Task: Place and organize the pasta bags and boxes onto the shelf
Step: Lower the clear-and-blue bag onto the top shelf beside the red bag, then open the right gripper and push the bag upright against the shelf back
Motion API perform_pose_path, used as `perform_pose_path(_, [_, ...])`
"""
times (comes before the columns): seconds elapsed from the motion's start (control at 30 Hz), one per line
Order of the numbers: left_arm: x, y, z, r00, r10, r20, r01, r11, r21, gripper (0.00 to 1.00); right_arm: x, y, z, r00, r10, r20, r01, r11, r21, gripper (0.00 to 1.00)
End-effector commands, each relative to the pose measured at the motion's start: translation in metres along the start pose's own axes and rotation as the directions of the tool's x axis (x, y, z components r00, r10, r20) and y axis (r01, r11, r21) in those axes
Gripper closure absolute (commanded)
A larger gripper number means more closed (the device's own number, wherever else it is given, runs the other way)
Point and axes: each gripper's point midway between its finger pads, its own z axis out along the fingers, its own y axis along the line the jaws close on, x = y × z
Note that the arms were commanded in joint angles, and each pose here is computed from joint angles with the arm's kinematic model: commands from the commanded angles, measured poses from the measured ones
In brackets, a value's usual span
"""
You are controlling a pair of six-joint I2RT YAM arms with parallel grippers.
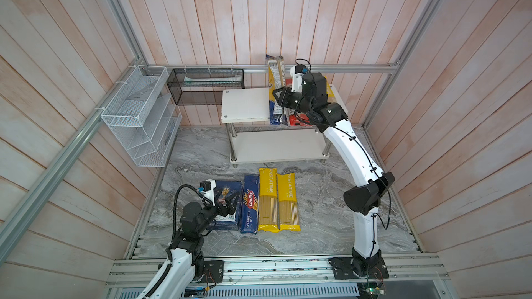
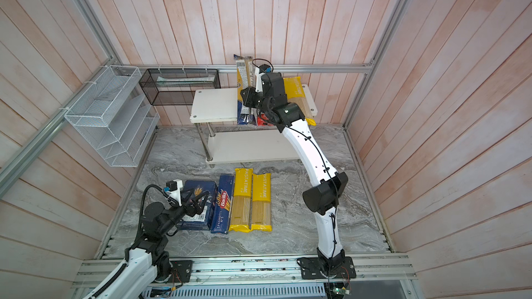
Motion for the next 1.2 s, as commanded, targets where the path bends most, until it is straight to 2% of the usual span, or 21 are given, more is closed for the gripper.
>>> perform_pose_path(0.0, [-0.002, 0.001, 0.000, 1.000, -0.001, 0.009, 0.001, 1.000, -0.007, 0.00, -0.036, 0.008, -0.002, 0.990, -0.016, 0.138, 0.022, 0.999, -0.042, 0.81])
perform_pose_path(0.27, [-0.003, 0.001, 0.000, 1.000, 0.000, 0.012, 0.000, 1.000, -0.007, 0.00, -0.036, 0.008, -0.005, 0.989, 0.006, 0.149, 0.000, 0.999, -0.043, 0.68])
perform_pose_path(0.7, [-0.003, 0.000, 0.000, 1.000, 0.001, 0.011, -0.001, 1.000, -0.005, 0.00, -0.047, 0.019, -0.022, 0.982, 0.001, 0.191, 0.009, 0.999, -0.052, 0.57])
perform_pose_path(0.83, [-0.003, 0.000, 0.000, 1.000, -0.001, 0.011, 0.001, 1.000, -0.005, 0.00, -0.048, 0.024, -0.031, 0.982, -0.024, 0.188, 0.032, 0.999, -0.040, 0.51])
perform_pose_path(0.97, [-0.003, -0.001, 0.000, 1.000, 0.000, 0.013, 0.000, 1.000, -0.002, 0.00, -0.049, 0.037, -0.047, 0.982, -0.066, 0.178, 0.076, 0.996, -0.050, 0.51])
perform_pose_path(1.17, [-0.004, -0.001, 0.000, 1.000, 0.001, 0.014, -0.001, 1.000, 0.000, 0.00, -0.018, 0.071, -0.074, 0.975, -0.205, 0.091, 0.211, 0.975, -0.063, 0.51])
